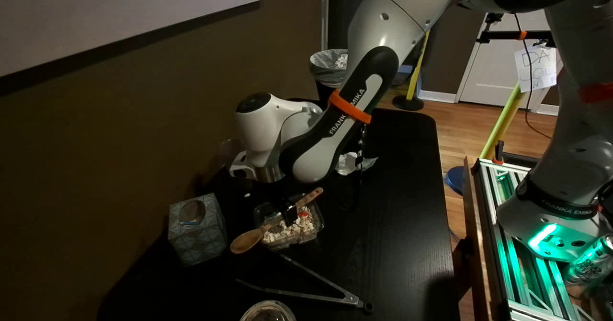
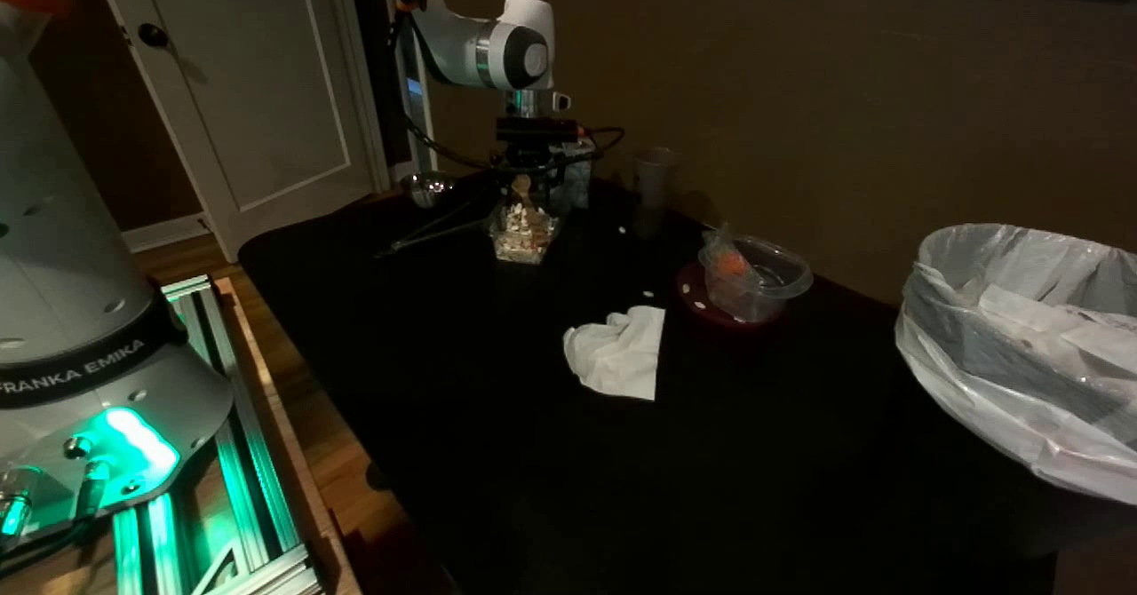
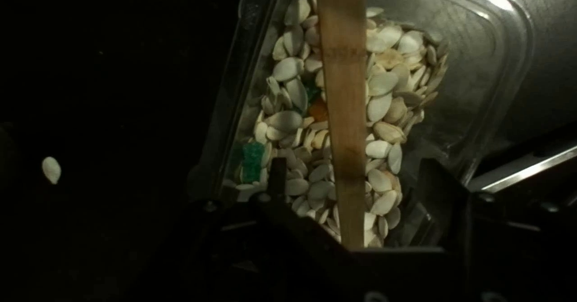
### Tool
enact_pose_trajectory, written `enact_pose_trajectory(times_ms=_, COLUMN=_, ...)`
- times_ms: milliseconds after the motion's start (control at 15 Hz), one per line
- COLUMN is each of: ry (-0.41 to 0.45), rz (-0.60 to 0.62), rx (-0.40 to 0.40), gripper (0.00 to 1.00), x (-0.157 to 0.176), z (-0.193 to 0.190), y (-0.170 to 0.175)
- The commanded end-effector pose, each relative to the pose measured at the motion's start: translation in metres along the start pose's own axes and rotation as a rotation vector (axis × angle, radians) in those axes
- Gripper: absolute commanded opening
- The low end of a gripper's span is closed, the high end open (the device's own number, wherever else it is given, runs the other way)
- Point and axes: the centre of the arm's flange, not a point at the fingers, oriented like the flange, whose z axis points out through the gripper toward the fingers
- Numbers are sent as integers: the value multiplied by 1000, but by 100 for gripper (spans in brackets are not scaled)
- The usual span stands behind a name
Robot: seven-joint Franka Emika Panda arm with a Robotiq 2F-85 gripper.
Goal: Remove the cooking stick from on top of the lunchbox, put it on the table, remove the blue pencil from inside the box and put it on the table
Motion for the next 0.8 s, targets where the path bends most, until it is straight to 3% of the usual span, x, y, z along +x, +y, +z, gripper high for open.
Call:
enact_pose_trajectory(times_ms=0, ry=-4, rz=-19, rx=-3, gripper=49, x=9, z=18, y=8)
enact_pose_trajectory(times_ms=400, ry=-10, rz=-7, rx=11, gripper=3, x=13, z=33, y=11)
enact_pose_trajectory(times_ms=733, ry=-8, rz=-63, rx=-42, gripper=2, x=-2, z=-18, y=-9)
